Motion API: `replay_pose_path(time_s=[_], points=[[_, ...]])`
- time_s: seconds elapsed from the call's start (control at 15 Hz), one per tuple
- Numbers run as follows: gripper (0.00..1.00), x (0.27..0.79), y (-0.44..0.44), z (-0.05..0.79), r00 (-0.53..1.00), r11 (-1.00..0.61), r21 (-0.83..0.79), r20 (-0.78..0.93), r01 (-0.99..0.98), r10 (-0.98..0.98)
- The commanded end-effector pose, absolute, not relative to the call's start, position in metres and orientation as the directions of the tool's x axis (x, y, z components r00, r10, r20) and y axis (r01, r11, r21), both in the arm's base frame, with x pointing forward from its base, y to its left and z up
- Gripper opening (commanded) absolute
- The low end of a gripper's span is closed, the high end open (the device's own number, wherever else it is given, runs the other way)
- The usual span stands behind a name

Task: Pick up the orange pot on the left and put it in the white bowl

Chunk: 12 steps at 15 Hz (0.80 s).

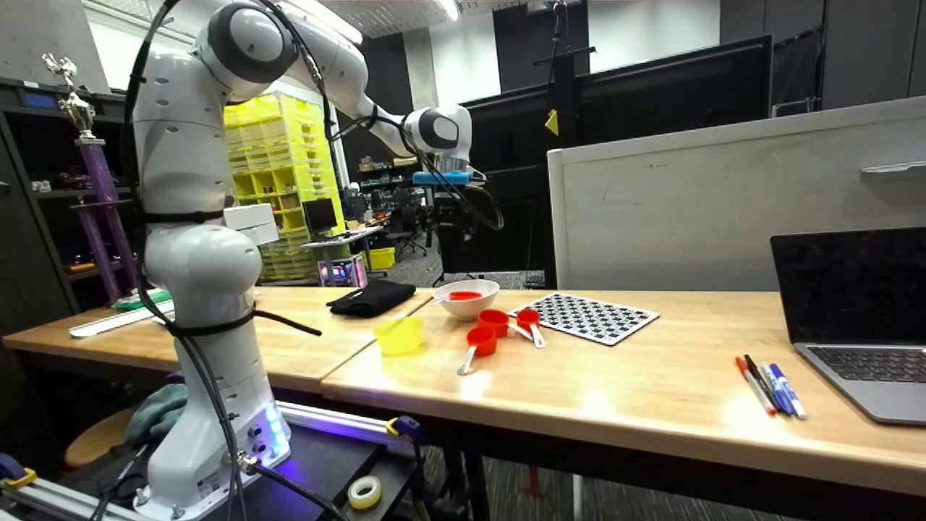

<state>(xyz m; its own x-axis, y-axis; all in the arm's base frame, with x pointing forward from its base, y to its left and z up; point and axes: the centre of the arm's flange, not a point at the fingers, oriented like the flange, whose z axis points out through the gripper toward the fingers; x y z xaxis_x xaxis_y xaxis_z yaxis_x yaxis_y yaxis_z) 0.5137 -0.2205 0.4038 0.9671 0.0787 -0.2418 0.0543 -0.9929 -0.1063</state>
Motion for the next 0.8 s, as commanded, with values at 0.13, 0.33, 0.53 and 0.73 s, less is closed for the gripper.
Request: replay_pose_path(time_s=[0.13,0.33,0.53,0.73], points=[[1.00,0.485,-0.193,0.417,0.975,-0.995,-0.089,-0.211,0.049,0.067],[1.00,0.477,-0.183,0.420,0.978,-0.995,-0.085,-0.199,0.051,0.068],[1.00,0.467,-0.169,0.419,0.976,-0.995,-0.081,-0.205,0.050,0.066],[1.00,0.458,-0.152,0.414,0.974,-0.995,-0.082,-0.213,0.058,0.074]])
